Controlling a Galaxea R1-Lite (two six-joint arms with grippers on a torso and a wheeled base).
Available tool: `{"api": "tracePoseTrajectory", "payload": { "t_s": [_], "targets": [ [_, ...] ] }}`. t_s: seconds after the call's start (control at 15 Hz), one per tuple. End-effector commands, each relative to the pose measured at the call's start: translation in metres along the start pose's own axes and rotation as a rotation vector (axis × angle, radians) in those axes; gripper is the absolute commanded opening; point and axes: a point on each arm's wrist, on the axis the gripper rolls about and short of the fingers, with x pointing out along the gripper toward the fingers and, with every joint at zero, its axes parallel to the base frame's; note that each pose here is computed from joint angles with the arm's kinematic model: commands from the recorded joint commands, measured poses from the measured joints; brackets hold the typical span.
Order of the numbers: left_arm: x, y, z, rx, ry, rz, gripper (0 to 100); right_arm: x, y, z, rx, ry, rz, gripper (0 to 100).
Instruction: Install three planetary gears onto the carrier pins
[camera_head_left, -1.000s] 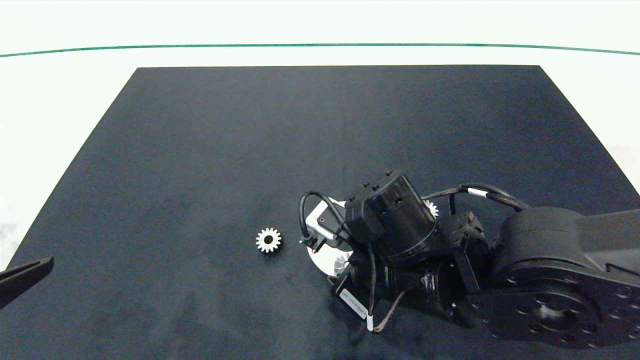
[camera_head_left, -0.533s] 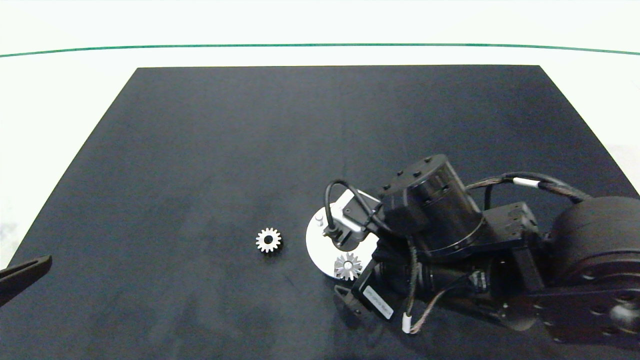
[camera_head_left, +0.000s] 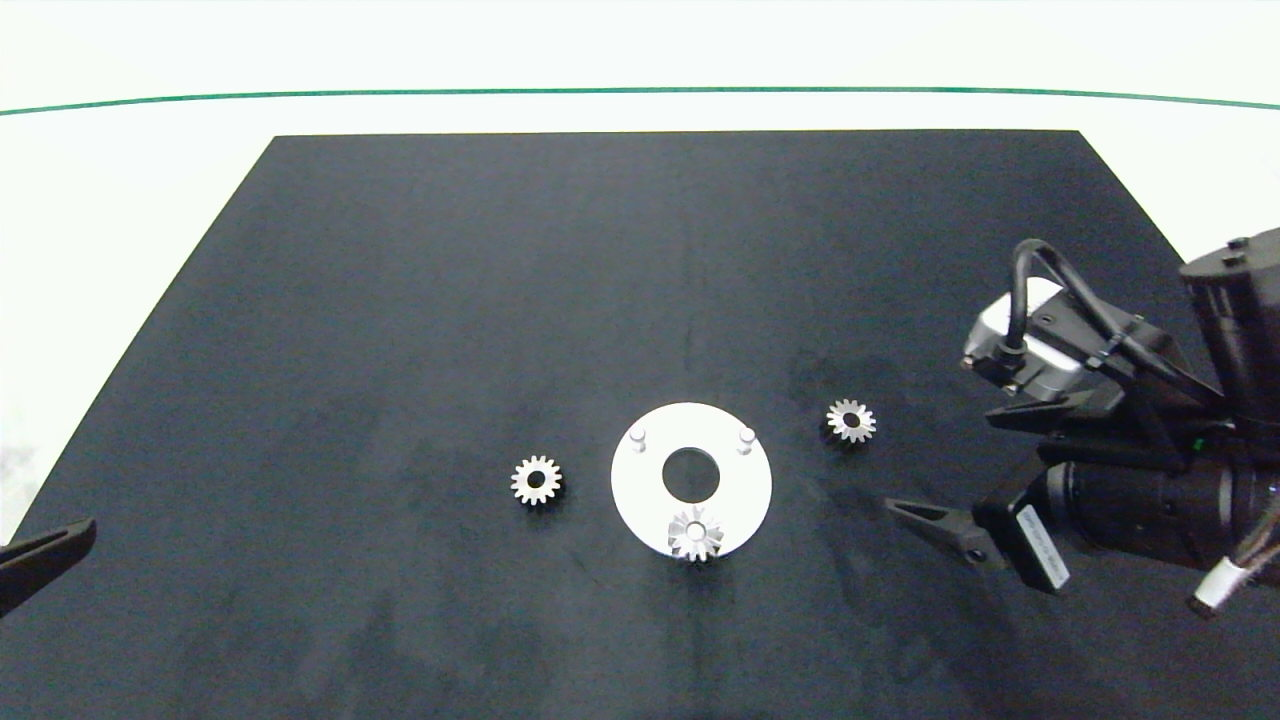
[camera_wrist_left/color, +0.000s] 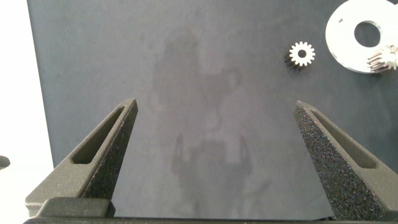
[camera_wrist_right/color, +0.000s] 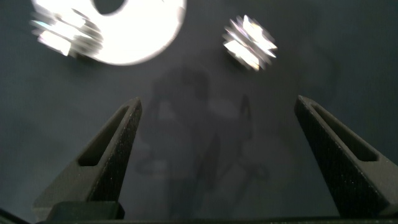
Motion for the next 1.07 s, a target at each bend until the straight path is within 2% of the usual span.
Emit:
{"api": "tracePoseTrajectory", "payload": {
  "t_s": [0.07, 0.27, 0.4, 0.6, 0.87, 1.07],
  "targets": [
    [0.0, 0.0, -0.001, 0.002, 0.005, -0.003, 100, -0.005, -0.015, -0.024, 0.064, 0.024, -0.055, 100],
    [0.0, 0.0, -0.001, 0.002, 0.005, -0.004, 100, 0.012, -0.021, -0.022, 0.097, -0.002, -0.075, 100],
    [0.001, 0.0, -0.001, 0.003, 0.006, -0.006, 100, 0.023, -0.024, -0.027, 0.11, 0.029, -0.083, 100],
    [0.0, 0.0, -0.001, 0.003, 0.005, -0.007, 100, 0.048, -0.027, -0.034, 0.131, 0.041, -0.113, 100],
    [0.0, 0.0, -0.001, 0.002, 0.003, -0.005, 100, 0.07, -0.025, -0.029, 0.125, 0.035, -0.111, 100],
    [0.002, 0.0, -0.001, 0.002, 0.009, -0.006, 100, 0.081, -0.026, -0.016, 0.124, 0.024, -0.091, 100]
  ]
}}
